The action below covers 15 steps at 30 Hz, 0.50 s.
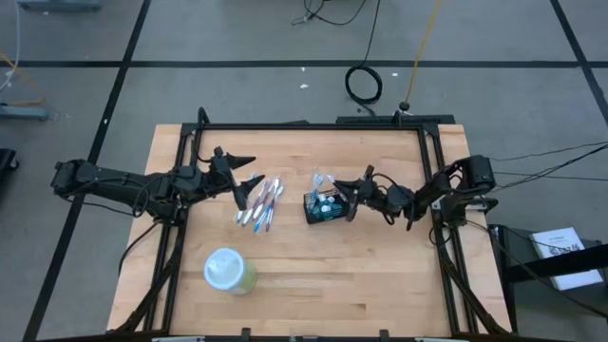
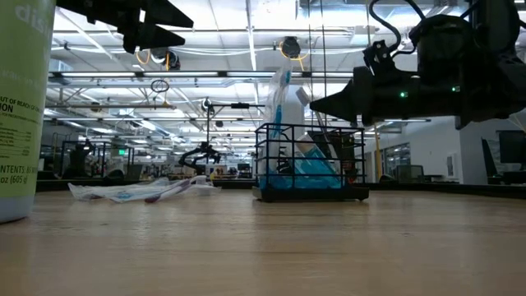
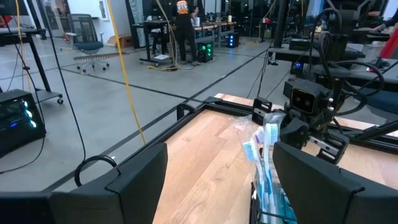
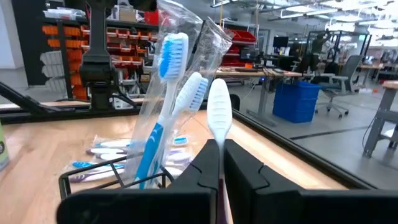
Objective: Pick & Place toothbrushing station
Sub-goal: Put the purple toothbrush into the black mesh organizer
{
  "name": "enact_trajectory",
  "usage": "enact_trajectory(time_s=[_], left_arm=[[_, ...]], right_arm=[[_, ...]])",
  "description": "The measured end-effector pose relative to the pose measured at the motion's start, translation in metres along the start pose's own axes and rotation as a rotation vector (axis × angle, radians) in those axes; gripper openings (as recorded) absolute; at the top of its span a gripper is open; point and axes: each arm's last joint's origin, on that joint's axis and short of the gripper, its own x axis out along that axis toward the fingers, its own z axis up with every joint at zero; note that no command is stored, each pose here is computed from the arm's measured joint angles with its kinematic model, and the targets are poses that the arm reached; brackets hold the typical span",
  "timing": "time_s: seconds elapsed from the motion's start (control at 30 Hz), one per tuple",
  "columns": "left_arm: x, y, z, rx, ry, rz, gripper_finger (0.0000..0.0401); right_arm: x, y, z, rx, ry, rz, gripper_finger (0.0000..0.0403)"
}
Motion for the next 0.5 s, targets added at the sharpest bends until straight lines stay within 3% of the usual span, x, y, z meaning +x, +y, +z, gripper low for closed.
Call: enact_trajectory(time_s=[0.33,0.5], left_arm=[[0.0001,0.0001,-0.0001,-0.005,0.0,0.001,0.0296],[0.0001,0.0001,-0.0001,-0.005,0.0,0.001,0.0296]], right_arm=[[0.0002,0.0,-0.0012,0.029,0.004,0.0,0.0007],[0.0001,0.0001,-0.0015,0.046,0.006,0.002,0.0033]])
